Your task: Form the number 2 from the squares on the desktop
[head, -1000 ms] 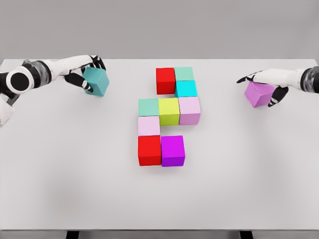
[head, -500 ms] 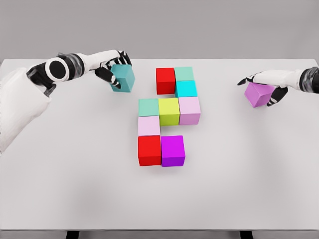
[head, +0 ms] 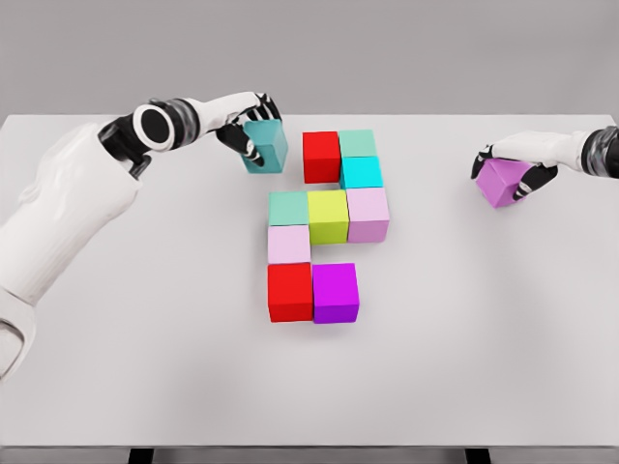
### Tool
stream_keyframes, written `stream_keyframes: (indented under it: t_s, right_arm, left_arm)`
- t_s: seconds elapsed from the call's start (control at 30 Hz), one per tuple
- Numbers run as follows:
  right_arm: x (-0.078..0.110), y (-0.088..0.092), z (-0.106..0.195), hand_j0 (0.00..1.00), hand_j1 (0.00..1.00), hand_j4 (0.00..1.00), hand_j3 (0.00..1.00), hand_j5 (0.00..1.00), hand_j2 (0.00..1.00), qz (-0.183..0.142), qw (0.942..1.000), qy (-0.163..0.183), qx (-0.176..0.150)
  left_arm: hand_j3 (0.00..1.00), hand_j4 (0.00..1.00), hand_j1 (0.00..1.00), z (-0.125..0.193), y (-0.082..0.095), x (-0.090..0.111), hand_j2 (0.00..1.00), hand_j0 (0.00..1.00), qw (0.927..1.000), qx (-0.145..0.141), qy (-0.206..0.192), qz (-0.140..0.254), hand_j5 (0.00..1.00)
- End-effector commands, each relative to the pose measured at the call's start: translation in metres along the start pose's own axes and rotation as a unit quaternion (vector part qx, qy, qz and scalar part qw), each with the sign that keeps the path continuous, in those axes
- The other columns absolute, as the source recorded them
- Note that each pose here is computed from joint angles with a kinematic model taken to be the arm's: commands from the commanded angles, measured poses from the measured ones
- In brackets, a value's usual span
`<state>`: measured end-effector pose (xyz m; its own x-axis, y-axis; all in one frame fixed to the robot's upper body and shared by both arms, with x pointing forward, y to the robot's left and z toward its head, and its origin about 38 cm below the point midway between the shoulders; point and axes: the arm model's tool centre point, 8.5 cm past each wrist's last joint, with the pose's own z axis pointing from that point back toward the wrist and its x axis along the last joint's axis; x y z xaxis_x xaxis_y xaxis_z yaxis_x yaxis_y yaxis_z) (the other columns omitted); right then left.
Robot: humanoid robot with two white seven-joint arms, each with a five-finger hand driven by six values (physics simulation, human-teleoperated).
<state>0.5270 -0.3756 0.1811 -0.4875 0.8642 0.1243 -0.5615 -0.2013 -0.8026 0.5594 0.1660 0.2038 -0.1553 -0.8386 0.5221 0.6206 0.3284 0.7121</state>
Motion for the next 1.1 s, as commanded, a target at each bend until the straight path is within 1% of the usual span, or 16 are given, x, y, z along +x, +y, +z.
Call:
stream_keyframes:
  t_s: [0.0, 0.17, 0.3, 0.4, 0.47, 0.53, 0.63, 0.7, 0.73, 0.8, 0.83, 0.87, 0.9, 1.0, 1.03, 1.07]
  right_arm:
    - [0.001, -0.002, 0.0, 0.5, 0.5, 0.5, 0.5, 0.5, 0.5, -0.003, 1.0, -0.002, -0.005]
    - [0.006, -0.008, -0.001, 0.49, 0.49, 0.49, 0.49, 0.49, 0.49, 0.004, 0.9999, -0.008, -0.011]
    - [0.015, -0.017, -0.001, 0.5, 0.5, 0.5, 0.5, 0.5, 0.5, 0.019, 0.9994, -0.019, -0.02]
    - [0.027, -0.026, -0.001, 0.5, 0.5, 0.5, 0.5, 0.5, 0.5, 0.036, 0.9983, -0.033, -0.031]
    - [0.024, -0.032, 0.006, 0.52, 0.52, 0.52, 0.52, 0.52, 0.52, 0.03, 0.9979, -0.032, -0.048]
    - [0.022, -0.037, 0.012, 0.53, 0.53, 0.53, 0.53, 0.53, 0.53, 0.03, 0.9973, -0.032, -0.059]
    - [0.022, -0.044, 0.025, 0.53, 0.53, 0.53, 0.53, 0.53, 0.53, 0.027, 0.9957, -0.042, -0.078]
    - [0.025, -0.042, 0.027, 0.54, 0.54, 0.54, 0.54, 0.54, 0.54, 0.03, 0.9953, -0.047, -0.079]
    - [0.027, -0.043, 0.032, 0.56, 0.56, 0.56, 0.56, 0.56, 0.56, 0.04, 0.9948, -0.049, -0.08]
    - [0.037, -0.043, 0.033, 0.56, 0.56, 0.56, 0.56, 0.56, 0.56, 0.047, 0.9931, -0.066, -0.085]
    - [0.043, -0.047, 0.035, 0.56, 0.56, 0.56, 0.56, 0.56, 0.56, 0.056, 0.9917, -0.073, -0.09]
    - [0.045, -0.042, 0.037, 0.56, 0.56, 0.56, 0.56, 0.56, 0.56, 0.062, 0.9915, -0.076, -0.086]
    - [0.049, -0.044, 0.041, 0.56, 0.56, 0.56, 0.56, 0.56, 0.56, 0.071, 0.9905, -0.079, -0.088]
    - [0.056, -0.035, 0.05, 0.58, 0.58, 0.58, 0.58, 0.58, 0.58, 0.092, 0.9888, -0.087, -0.08]
    - [0.055, -0.031, 0.056, 0.59, 0.59, 0.59, 0.59, 0.59, 0.59, 0.097, 0.9889, -0.084, -0.076]
    - [0.054, -0.027, 0.061, 0.59, 0.59, 0.59, 0.59, 0.59, 0.59, 0.095, 0.9889, -0.087, -0.074]
  left_arm:
    - [0.29, 0.29, 0.29, -0.003, -0.002, 0.004, 0.29, 0.29, 1.0, 0.003, 0.0, 0.004, 0.29]
    - [0.3, 0.3, 0.3, -0.005, -0.005, 0.009, 0.3, 0.3, 1.0, 0.0, -0.004, 0.004, 0.3]
    - [0.32, 0.32, 0.32, -0.006, -0.005, 0.01, 0.32, 0.32, 1.0, 0.0, -0.006, 0.005, 0.32]
    - [0.32, 0.32, 0.32, -0.007, -0.006, 0.012, 0.32, 0.32, 1.0, -0.001, -0.008, 0.005, 0.32]
    - [0.33, 0.33, 0.33, -0.011, -0.009, 0.009, 0.33, 0.33, 0.9999, -0.004, -0.001, 0.01, 0.33]
    - [0.33, 0.33, 0.33, -0.012, -0.01, 0.005, 0.33, 0.33, 0.9999, -0.006, 0.004, 0.013, 0.33]
    - [0.35, 0.35, 0.35, -0.012, -0.011, 0.005, 0.35, 0.35, 0.9999, -0.006, 0.003, 0.012, 0.35]
    - [0.36, 0.36, 0.36, -0.012, -0.011, 0.006, 0.36, 0.36, 0.9999, -0.006, 0.003, 0.012, 0.36]
    - [0.37, 0.37, 0.37, -0.012, -0.01, 0.006, 0.37, 0.37, 0.9999, -0.006, 0.003, 0.012, 0.37]
    - [0.39, 0.39, 0.39, -0.012, -0.01, 0.007, 0.39, 0.39, 0.9999, -0.006, 0.001, 0.011, 0.39]
    - [0.39, 0.39, 0.39, -0.012, -0.01, 0.007, 0.39, 0.39, 0.9999, -0.006, 0.0, 0.011, 0.39]
    - [0.41, 0.41, 0.41, -0.013, -0.01, 0.007, 0.41, 0.41, 0.9999, -0.006, 0.001, 0.011, 0.41]
    - [0.41, 0.41, 0.41, -0.012, -0.01, 0.006, 0.41, 0.41, 0.9999, -0.006, 0.002, 0.011, 0.41]
    - [0.43, 0.43, 0.43, -0.012, -0.01, 0.006, 0.43, 0.43, 0.9999, -0.006, 0.002, 0.011, 0.43]
    - [0.43, 0.43, 0.43, -0.012, -0.01, 0.006, 0.43, 0.43, 0.9999, -0.006, 0.002, 0.011, 0.43]
    - [0.43, 0.43, 0.43, -0.012, -0.01, 0.006, 0.43, 0.43, 0.9999, -0.006, 0.002, 0.011, 0.43]
